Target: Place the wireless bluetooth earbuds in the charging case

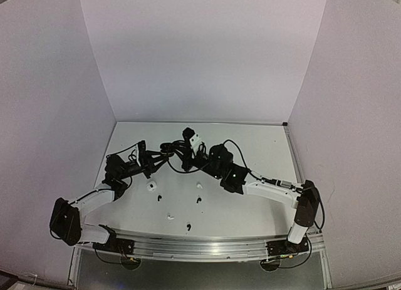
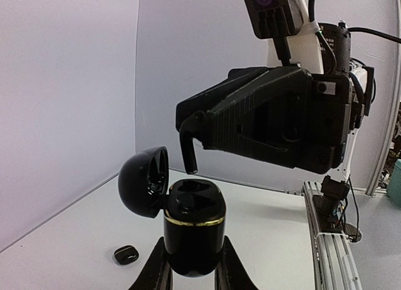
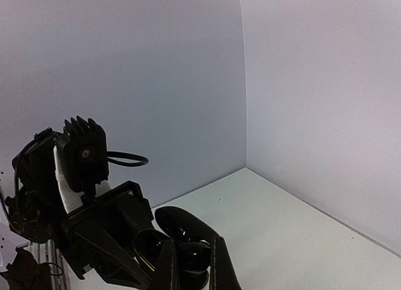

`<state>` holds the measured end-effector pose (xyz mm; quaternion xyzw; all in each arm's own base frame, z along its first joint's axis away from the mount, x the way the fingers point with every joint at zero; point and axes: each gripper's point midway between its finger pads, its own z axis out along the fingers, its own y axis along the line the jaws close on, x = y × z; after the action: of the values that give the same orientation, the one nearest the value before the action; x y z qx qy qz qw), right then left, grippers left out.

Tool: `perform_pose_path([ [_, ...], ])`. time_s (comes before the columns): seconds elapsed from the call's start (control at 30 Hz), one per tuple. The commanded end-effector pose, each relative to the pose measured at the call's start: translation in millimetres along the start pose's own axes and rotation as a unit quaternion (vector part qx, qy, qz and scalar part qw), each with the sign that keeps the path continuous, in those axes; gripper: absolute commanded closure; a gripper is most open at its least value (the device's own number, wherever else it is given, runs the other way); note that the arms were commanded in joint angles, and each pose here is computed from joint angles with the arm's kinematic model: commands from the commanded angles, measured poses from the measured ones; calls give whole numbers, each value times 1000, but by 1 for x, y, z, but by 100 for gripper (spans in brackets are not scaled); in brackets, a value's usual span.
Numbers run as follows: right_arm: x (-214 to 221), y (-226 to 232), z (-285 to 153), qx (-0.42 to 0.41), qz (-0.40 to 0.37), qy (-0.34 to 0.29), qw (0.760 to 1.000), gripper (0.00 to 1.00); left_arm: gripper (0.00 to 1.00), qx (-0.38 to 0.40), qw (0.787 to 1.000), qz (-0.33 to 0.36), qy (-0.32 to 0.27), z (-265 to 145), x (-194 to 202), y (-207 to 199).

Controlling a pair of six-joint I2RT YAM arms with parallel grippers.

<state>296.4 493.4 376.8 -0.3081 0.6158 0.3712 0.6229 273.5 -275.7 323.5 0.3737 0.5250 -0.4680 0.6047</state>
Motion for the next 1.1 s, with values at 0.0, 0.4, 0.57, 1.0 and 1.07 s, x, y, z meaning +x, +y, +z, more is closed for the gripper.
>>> perform_pose_path([
  [0.0, -5, 6, 3, -4, -7, -16, 1000, 100, 100, -1, 999, 39, -37, -1, -29, -3],
  [0.4, 11, 2, 5, 11, -42, 0, 999, 100, 100, -7, 998, 37, -42, -2, -30, -2],
  [0.57, 9, 1, 7, 19, -71, -2, 997, 100, 100, -7, 999, 34, -41, -2, -29, -2],
  [1.0, 18, 7, 10, 15, -70, 6, 997, 95, 100, -7, 998, 35, -43, -1, -30, -2],
  [1.07, 18, 7, 11, 15, -69, 7, 997, 92, 100, -7, 998, 36, -42, -1, -30, -2],
])
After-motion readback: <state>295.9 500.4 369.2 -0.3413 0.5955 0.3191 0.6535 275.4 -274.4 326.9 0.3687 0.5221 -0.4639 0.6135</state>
